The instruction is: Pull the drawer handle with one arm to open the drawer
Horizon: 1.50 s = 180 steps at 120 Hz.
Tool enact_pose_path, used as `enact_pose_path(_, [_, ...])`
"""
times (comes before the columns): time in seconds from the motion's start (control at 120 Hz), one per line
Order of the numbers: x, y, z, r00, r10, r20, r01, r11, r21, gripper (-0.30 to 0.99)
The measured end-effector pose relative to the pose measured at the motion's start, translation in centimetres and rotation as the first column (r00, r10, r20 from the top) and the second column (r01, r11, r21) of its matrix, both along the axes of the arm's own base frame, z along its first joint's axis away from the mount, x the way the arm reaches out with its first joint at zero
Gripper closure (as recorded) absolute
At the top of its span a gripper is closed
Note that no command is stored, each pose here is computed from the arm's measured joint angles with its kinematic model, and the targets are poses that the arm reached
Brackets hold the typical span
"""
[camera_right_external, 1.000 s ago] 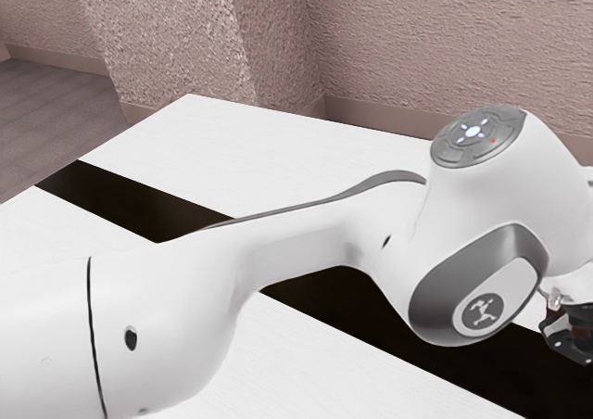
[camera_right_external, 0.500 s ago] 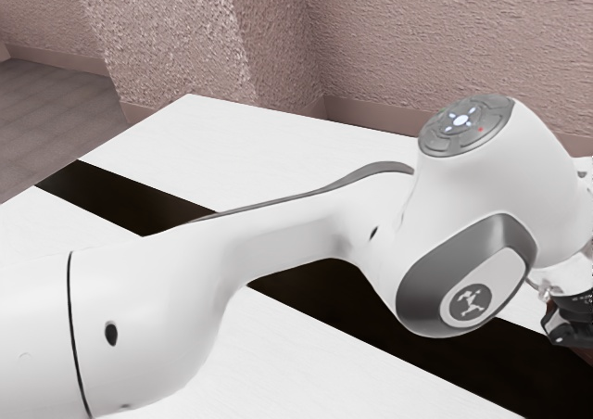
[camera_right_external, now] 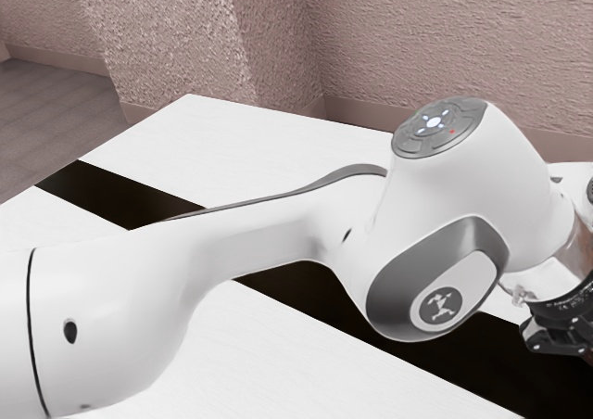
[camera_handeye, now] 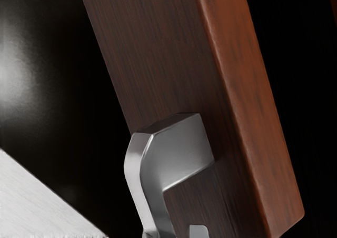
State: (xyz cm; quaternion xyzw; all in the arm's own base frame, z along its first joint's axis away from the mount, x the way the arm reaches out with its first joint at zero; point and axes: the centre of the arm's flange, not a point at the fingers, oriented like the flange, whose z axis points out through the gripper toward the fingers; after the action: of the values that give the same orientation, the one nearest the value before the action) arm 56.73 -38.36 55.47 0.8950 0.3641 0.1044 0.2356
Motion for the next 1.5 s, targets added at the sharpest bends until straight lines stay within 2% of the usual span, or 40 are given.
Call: enact_pose_path(1.5, [-7.9,4.7,0.2,0.999,0.028,-0.032,-0.03,0.997,-0.066,0.79])
